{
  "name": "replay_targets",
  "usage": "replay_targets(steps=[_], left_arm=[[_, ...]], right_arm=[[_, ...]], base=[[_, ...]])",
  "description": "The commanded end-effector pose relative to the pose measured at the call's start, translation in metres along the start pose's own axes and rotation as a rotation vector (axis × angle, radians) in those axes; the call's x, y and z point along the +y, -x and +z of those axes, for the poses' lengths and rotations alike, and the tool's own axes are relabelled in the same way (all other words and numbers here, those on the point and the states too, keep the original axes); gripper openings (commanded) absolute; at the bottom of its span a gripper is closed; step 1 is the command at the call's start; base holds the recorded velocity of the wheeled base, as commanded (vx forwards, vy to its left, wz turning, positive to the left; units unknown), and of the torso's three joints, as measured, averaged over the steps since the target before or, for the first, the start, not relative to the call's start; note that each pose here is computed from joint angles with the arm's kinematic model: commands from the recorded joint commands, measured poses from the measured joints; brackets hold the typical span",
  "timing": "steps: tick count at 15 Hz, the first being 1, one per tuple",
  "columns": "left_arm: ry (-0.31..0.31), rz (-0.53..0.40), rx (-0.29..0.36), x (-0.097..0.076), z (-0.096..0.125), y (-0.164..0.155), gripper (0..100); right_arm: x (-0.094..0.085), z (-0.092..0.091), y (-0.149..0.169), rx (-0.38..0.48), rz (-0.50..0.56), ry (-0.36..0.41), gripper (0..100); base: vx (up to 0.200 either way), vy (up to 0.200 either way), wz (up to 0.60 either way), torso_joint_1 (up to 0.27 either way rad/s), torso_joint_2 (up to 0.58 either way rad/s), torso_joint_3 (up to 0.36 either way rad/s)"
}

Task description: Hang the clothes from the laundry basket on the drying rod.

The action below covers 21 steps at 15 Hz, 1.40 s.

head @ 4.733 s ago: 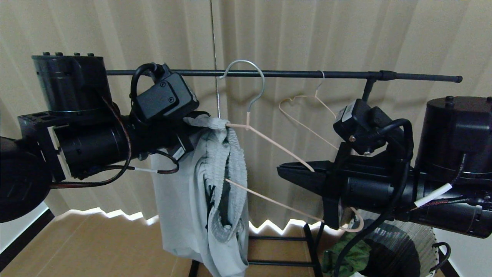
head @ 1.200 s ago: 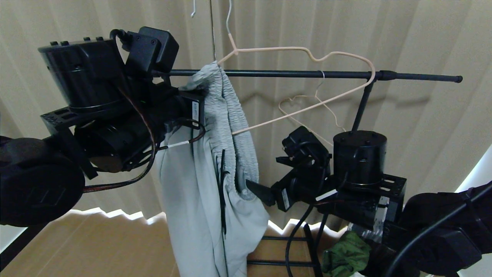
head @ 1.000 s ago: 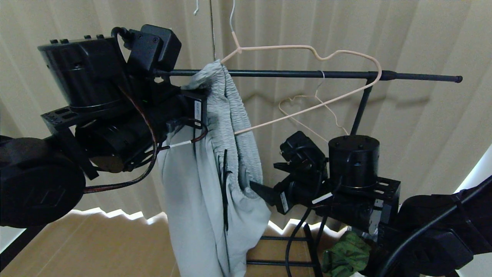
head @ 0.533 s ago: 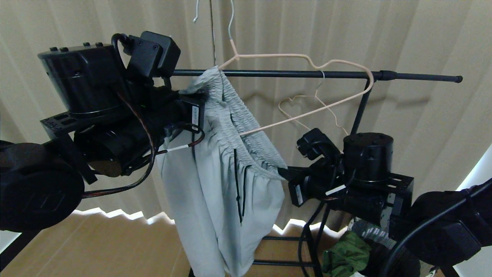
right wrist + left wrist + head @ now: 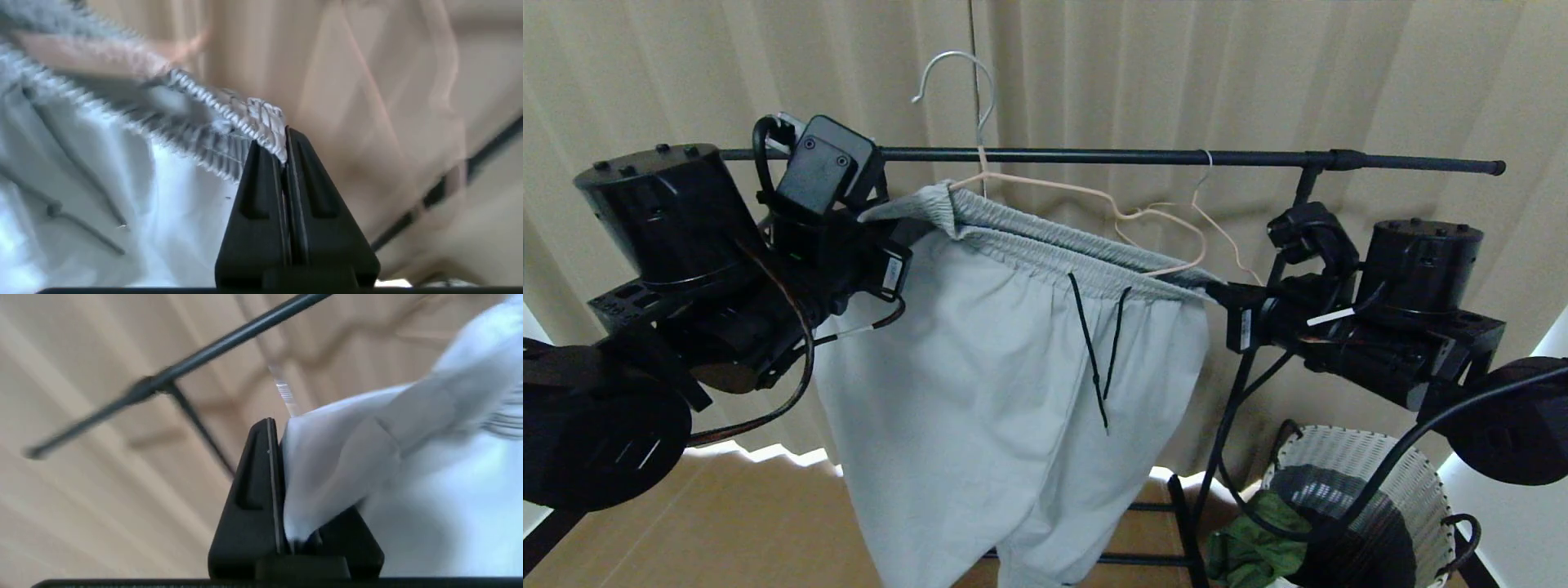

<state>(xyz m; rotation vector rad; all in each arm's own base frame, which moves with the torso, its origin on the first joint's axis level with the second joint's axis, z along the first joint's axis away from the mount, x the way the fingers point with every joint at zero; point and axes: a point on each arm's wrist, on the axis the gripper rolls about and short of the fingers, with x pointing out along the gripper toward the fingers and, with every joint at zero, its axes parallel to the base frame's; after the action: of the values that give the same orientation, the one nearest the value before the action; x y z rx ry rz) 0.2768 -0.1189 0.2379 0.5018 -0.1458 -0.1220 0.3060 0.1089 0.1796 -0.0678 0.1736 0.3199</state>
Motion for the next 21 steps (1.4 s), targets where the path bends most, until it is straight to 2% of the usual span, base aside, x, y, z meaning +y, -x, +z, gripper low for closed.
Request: replay_targets(steps=[1,2,3,4,5,6,7,8,10,11,12,14,17,21], left_arm=[[-0.04,0.019,0.04,0.003,-0.016,-0.001,0],[-0.077,0.021,0.056,0.004,-0.022,0.001,0],[-0.083,0.022,0.059,0.004,-0.023,0.001,0],[-0.136,0.011,0.074,0.005,-0.032,0.004,0],[-0.153,0.005,0.076,0.005,-0.036,0.005,0],[-0.164,-0.001,0.084,0.003,-0.039,0.006,0],[-0.165,-0.004,0.088,0.002,-0.04,0.005,0],[-0.163,-0.007,0.088,0.001,-0.041,0.004,0],[-0.158,-0.013,0.092,-0.003,-0.043,0.001,0],[-0.152,-0.021,0.085,-0.007,-0.042,-0.001,0],[-0.148,-0.024,0.073,-0.01,-0.041,-0.002,0],[-0.131,-0.032,0.064,-0.014,-0.04,-0.002,0],[-0.121,-0.037,0.066,-0.015,-0.041,-0.002,0],[-0.084,-0.075,0.052,-0.029,-0.036,0.001,0]], right_arm=[[-0.01,0.004,0.002,-0.015,-0.032,-0.005,0],[-0.01,0.004,0.002,-0.016,-0.032,-0.005,0],[-0.01,0.004,0.003,-0.016,-0.032,-0.007,0],[-0.009,0.006,0.008,-0.019,-0.026,-0.005,0],[-0.007,0.007,0.012,-0.02,-0.013,-0.003,0],[0.002,0.006,0.02,-0.019,0.047,0.002,0],[0.007,0.007,0.026,-0.022,0.083,0.006,0],[0.018,0.005,0.037,-0.018,0.156,0.014,0],[0.037,0.006,0.048,-0.018,0.227,0.033,0],[0.044,0.006,0.054,0.009,0.259,0.061,0],[0.048,0.006,0.059,0.034,0.275,0.087,100],[0.055,0.006,0.063,0.042,0.304,0.112,100],[0.056,0.008,0.064,0.021,0.305,0.129,100],[0.062,0.013,0.054,-0.054,0.334,0.232,100]], base=[[0.0,0.0,0.0,0.0,0.0,0.0],[0.0,0.0,0.0,0.0,0.0,0.0],[0.0,0.0,0.0,0.0,0.0,0.0],[0.0,0.0,0.0,0.0,0.0,0.0],[0.0,0.0,0.0,0.0,0.0,0.0],[0.0,0.0,0.0,0.0,0.0,0.0],[0.0,0.0,0.0,0.0,0.0,0.0],[0.0,0.0,0.0,0.0,0.0,0.0],[0.0,0.0,0.0,0.0,0.0,0.0],[0.0,0.0,0.0,0.0,0.0,0.0],[0.0,0.0,0.0,0.0,0.0,0.0],[0.0,0.0,0.0,0.0,0.0,0.0],[0.0,0.0,0.0,0.0,0.0,0.0],[0.0,0.0,0.0,0.0,0.0,0.0]])
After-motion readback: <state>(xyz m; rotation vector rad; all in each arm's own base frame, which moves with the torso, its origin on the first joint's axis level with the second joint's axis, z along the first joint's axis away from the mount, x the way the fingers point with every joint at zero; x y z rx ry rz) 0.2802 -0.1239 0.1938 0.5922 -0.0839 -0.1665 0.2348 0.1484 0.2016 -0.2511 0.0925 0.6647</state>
